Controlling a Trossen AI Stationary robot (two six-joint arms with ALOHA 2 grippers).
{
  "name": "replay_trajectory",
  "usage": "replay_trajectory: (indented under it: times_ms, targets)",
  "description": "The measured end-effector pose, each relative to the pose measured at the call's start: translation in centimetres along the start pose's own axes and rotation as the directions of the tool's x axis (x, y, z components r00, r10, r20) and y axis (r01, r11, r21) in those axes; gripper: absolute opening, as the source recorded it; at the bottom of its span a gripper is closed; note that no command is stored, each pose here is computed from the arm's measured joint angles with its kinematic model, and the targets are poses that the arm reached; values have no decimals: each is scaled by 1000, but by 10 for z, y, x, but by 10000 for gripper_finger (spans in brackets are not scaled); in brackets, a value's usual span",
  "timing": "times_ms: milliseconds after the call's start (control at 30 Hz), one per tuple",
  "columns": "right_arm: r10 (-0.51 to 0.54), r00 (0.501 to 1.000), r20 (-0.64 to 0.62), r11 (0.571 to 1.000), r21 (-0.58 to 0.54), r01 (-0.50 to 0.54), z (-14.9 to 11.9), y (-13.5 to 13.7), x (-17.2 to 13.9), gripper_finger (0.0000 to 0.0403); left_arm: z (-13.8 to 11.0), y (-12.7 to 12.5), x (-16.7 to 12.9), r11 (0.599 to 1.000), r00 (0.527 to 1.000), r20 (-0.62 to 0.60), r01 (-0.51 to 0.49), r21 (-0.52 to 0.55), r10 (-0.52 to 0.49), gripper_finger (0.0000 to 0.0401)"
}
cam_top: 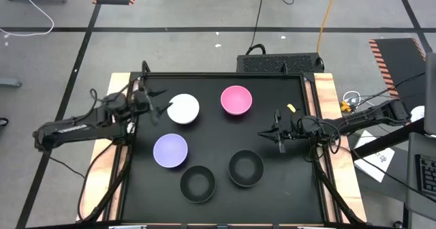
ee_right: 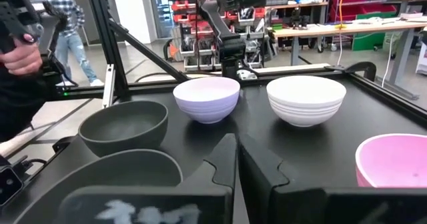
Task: Nest bowls inside each other
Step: Stack the white bowl on the top of stacked black bowls on the table
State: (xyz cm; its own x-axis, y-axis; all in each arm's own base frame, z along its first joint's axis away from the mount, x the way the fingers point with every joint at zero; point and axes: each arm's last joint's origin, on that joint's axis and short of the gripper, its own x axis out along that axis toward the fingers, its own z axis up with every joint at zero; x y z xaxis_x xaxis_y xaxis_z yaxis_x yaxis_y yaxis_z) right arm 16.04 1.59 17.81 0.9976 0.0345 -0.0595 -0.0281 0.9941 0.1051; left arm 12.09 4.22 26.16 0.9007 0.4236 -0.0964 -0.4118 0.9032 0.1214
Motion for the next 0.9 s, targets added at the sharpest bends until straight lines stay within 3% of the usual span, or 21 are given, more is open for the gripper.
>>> replay_trajectory:
  times_ms: [133,233,400,600,900]
  targets:
    - [0,1000,-2,1000,1,0,0,0,0,7,4,5,23,999,989,-145,-41,-33,36,350]
    - [0,1000,-3,1000,9,0,0,0,0,7,-1,9,38,995,956,-291,-68,-71,44,378]
    - [0,1000,-14,1000,26,0,-1,0,0,7,-10,16,58,988,889,-459,-61,-140,-9,383]
    - [1,1000,-26,1000,29,-1,-2,0,0,7,-12,16,71,963,848,-485,97,-253,-212,363]
    - [0,999,-46,1000,31,2,-4,0,0,7,-25,13,77,943,777,-560,129,-306,-288,357]
